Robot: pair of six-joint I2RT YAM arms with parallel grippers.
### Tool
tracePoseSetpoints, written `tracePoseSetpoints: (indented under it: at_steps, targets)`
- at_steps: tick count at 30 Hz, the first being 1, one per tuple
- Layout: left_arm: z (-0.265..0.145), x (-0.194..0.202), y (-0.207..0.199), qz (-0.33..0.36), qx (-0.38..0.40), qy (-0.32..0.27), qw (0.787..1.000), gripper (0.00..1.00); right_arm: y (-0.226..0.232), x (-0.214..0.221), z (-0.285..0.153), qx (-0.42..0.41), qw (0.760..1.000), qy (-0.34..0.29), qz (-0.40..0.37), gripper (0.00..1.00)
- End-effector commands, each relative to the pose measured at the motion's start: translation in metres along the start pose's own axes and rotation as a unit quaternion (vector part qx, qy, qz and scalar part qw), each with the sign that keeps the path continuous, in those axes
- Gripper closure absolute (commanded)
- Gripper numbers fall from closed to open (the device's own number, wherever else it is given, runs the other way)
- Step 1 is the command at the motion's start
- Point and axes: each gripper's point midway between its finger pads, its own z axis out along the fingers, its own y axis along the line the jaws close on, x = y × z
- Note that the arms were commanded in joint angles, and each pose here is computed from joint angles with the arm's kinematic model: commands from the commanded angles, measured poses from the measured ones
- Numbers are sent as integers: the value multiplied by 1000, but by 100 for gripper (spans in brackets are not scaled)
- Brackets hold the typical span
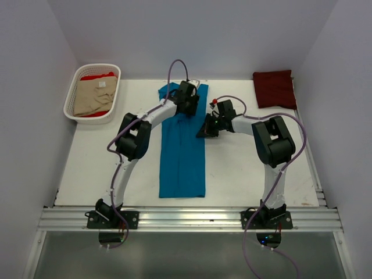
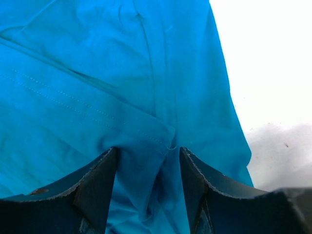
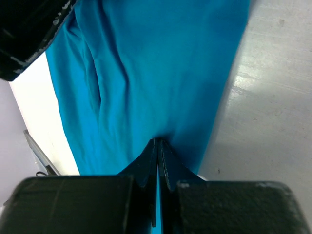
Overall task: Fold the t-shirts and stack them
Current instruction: Fold the tshirt
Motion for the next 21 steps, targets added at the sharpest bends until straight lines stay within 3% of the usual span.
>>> tracePoseSetpoints:
  at_steps: [1, 10, 14, 21]
  targets:
    - [-35, -56, -8, 6, 21, -81, 996, 43, -11, 4, 11, 11, 1000, 5, 0, 100]
    - [-33, -52, 20, 8, -57, -68, 996, 46, -14, 6, 14, 11, 1000, 11, 0, 100]
    - [-53, -76, 8, 10, -20, -125, 992, 43, -16, 8, 14, 13, 1000, 14, 1, 100]
    - [-29, -62, -12, 54, 33, -72, 995, 44, -15, 6, 14, 13, 1000, 14, 0, 100]
